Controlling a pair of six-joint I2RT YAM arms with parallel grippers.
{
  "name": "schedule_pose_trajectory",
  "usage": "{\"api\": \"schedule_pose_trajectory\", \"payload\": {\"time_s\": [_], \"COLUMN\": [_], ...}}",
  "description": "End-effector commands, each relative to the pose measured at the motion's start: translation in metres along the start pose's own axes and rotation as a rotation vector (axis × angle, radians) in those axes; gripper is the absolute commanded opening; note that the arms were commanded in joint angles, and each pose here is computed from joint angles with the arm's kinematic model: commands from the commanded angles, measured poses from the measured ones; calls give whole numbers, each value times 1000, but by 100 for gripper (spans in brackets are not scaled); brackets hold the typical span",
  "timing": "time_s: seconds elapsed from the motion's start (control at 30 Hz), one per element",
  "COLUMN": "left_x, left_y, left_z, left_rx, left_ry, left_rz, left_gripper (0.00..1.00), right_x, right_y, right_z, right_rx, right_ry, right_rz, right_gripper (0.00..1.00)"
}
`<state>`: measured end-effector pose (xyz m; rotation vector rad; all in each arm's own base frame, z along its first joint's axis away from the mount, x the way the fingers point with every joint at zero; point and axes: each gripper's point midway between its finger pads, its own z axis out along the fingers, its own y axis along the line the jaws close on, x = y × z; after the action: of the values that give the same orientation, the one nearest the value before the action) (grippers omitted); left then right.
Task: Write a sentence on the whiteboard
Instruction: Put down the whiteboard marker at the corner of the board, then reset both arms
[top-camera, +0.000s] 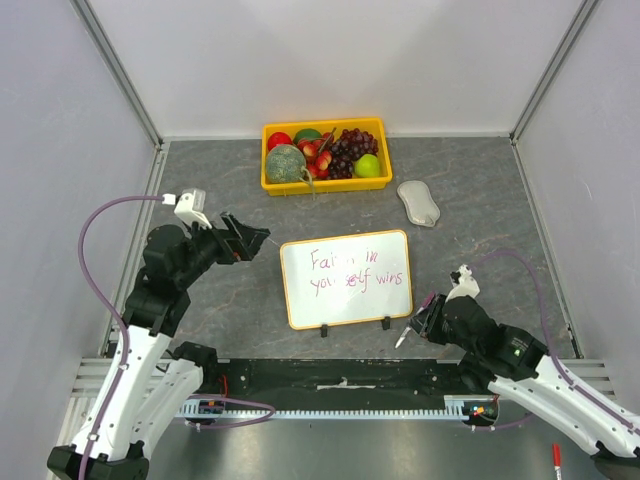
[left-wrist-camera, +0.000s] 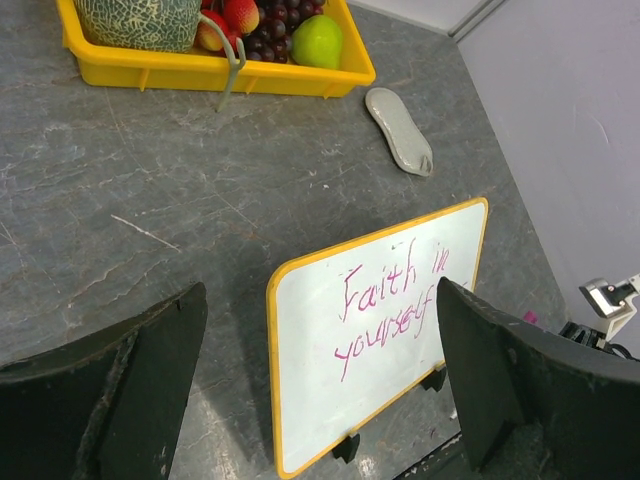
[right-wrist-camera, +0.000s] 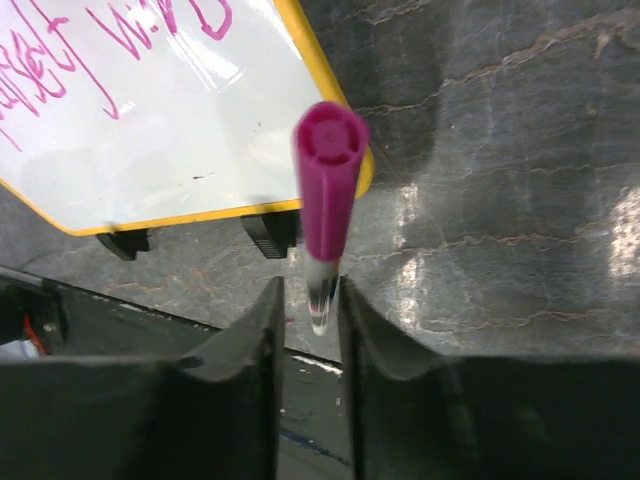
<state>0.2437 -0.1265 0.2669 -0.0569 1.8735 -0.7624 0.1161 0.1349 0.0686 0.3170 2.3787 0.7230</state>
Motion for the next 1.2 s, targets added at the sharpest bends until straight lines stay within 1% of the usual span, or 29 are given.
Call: {"api": "schedule_pose_trajectory", "payload": {"time_s": [0.0,0.23,0.33,0.4,0.53,0.63,0.8,0.87,1.0,1.17], "left_x": [-2,5,9,13,17,19,26,28,35,38], "left_y": [-8,-6,-3,-2,-4,-3,-2,3,14,32], "left_z": [0,3,5,7,9,10,13,16,20,23], "left_rx": [56,59,58,58,78,82,88,65,16,-75], "left_ry": [-19,-6,2,12,17,20,52,65,94,91], "left_rz": [30,3,-4,-16,-28,-32,-35,-31,-43,-45], "left_gripper": [99,100,100,100,100,100,100,100,100,100], "right_x": [-21,-42,-55,-62,-73,-75,-89,-101,-128,-155], "right_y": [6,12,19,25,33,37,46,53,61,61], "right_z": [-7,-14,-20,-23,-25,-23,-21,-24,-33,-41], "right_rx": [17,26,11,-7,-26,-28,-22,-19,46,115], "right_ry": [-75,-156,-203,-231,-269,-274,-321,-354,-430,-540], "right_rz": [6,2,3,-5,-25,-44,-101,-141,-225,-299], "right_gripper": [40,76,91,98,98,98,98,98,98,98]}}
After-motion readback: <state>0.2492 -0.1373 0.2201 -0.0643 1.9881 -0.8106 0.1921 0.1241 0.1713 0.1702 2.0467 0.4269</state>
